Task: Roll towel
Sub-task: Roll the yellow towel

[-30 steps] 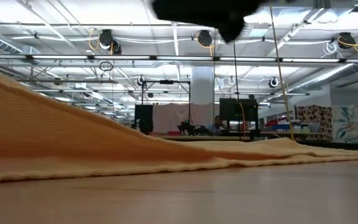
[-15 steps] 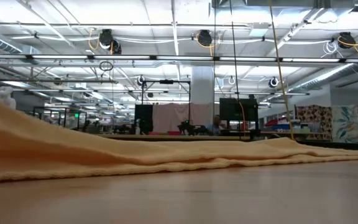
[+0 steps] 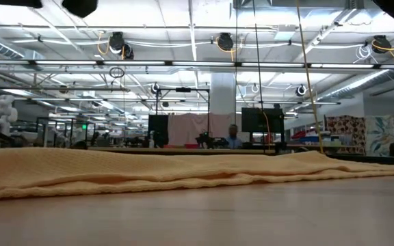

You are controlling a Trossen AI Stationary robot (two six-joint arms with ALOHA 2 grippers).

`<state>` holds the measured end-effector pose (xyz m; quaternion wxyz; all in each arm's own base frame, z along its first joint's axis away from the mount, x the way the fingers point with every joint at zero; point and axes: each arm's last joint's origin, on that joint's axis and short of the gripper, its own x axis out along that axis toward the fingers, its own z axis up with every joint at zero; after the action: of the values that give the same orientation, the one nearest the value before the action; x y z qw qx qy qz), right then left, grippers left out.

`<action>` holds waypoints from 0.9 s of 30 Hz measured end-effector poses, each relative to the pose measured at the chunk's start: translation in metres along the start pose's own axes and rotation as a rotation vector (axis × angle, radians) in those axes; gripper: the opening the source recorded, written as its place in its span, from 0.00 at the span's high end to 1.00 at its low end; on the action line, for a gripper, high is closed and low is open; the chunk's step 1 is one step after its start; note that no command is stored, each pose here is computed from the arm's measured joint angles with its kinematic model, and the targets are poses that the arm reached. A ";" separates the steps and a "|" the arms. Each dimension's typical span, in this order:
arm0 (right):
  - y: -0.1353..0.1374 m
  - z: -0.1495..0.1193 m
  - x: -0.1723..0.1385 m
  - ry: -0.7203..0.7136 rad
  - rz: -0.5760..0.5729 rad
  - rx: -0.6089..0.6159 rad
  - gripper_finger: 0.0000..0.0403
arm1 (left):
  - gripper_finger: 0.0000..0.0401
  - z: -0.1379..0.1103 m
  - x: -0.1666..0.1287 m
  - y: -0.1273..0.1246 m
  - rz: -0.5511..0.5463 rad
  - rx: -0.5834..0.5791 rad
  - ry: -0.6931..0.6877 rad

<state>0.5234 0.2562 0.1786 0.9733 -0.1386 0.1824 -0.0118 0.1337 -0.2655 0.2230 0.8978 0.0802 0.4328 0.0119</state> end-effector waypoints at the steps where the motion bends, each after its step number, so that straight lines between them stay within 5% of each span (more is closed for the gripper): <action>1: 0.000 0.000 0.001 -0.002 0.029 0.007 0.64 | 0.97 0.001 0.000 -0.002 -0.018 0.005 -0.010; 9: -0.004 -0.002 0.004 0.002 0.091 0.049 0.73 | 0.97 0.006 0.000 -0.008 -0.072 -0.010 -0.048; 16: 0.001 -0.013 0.010 0.017 0.097 0.053 0.97 | 0.97 0.005 -0.001 -0.008 -0.071 -0.009 -0.047; 20: 0.003 -0.016 0.012 0.023 0.118 0.073 0.97 | 0.97 0.001 -0.002 -0.007 -0.053 -0.070 -0.030; 27: 0.016 -0.018 0.007 0.027 0.235 0.050 0.99 | 0.75 -0.014 -0.012 -0.010 -0.055 -0.150 0.017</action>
<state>0.5229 0.2658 0.1556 0.9686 -0.0918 0.2102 0.0958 0.1144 -0.2744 0.2225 0.8975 0.0008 0.4405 0.0201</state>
